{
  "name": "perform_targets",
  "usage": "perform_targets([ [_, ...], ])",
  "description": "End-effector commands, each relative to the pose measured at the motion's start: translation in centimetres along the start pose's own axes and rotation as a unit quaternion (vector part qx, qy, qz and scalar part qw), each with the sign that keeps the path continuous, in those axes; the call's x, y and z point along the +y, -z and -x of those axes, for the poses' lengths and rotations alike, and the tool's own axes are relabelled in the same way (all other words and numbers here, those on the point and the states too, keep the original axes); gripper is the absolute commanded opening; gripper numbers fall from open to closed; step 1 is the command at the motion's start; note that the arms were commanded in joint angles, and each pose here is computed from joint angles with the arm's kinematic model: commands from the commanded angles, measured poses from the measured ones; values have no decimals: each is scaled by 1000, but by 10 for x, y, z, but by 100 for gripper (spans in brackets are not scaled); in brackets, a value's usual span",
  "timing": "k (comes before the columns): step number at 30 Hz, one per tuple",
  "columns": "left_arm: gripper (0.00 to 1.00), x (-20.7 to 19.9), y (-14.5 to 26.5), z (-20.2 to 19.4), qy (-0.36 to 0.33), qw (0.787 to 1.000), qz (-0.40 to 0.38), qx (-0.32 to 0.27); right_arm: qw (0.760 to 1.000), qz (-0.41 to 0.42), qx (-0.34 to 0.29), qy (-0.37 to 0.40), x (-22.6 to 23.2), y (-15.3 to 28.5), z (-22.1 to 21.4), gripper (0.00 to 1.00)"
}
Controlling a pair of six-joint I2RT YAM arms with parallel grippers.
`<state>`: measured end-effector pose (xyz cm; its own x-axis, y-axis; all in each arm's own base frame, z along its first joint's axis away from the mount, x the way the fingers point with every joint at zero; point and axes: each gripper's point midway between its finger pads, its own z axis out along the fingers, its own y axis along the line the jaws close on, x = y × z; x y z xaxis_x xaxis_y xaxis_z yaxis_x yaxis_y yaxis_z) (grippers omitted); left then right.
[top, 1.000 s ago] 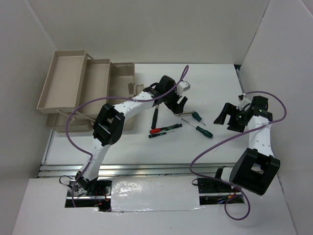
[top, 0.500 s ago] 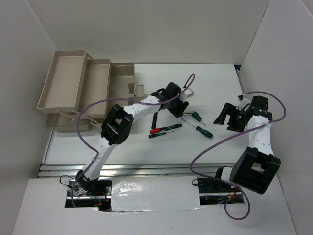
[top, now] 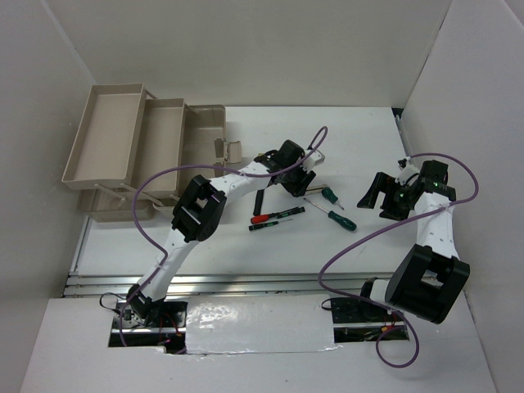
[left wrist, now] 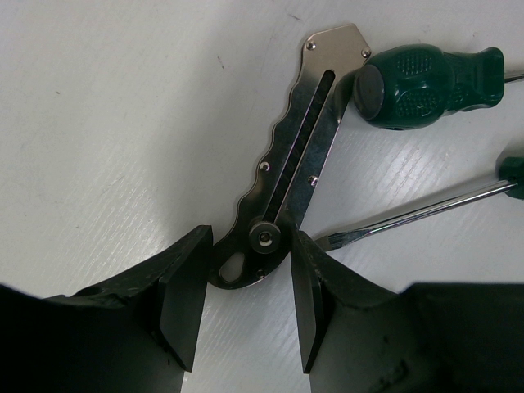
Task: Sort the tools into containers
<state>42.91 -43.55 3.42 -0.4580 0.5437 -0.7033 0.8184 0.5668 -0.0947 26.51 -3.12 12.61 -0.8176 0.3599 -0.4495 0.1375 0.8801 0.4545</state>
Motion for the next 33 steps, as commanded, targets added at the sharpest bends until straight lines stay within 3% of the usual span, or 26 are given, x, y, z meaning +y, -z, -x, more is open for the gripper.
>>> perform_targets([
  [1,55,-3,-6,14,-14,1000,0,-21,1000,5,-11,11,3,5,11,96],
  [12,49,-8,-7,22,-27,999,5,-31,1000,8,-7,9,3,3,10,96],
  [21,38,-9,-13,16,-34,999,5,-24,1000,8,-6,9,3,2,9,96],
  [29,0,-8,-2,17,-37,999,14,-22,1000,8,-6,10,3,2,10,96],
  [33,0,-5,14,24,-33,999,18,-33,1000,9,-8,11,4,3,10,96],
])
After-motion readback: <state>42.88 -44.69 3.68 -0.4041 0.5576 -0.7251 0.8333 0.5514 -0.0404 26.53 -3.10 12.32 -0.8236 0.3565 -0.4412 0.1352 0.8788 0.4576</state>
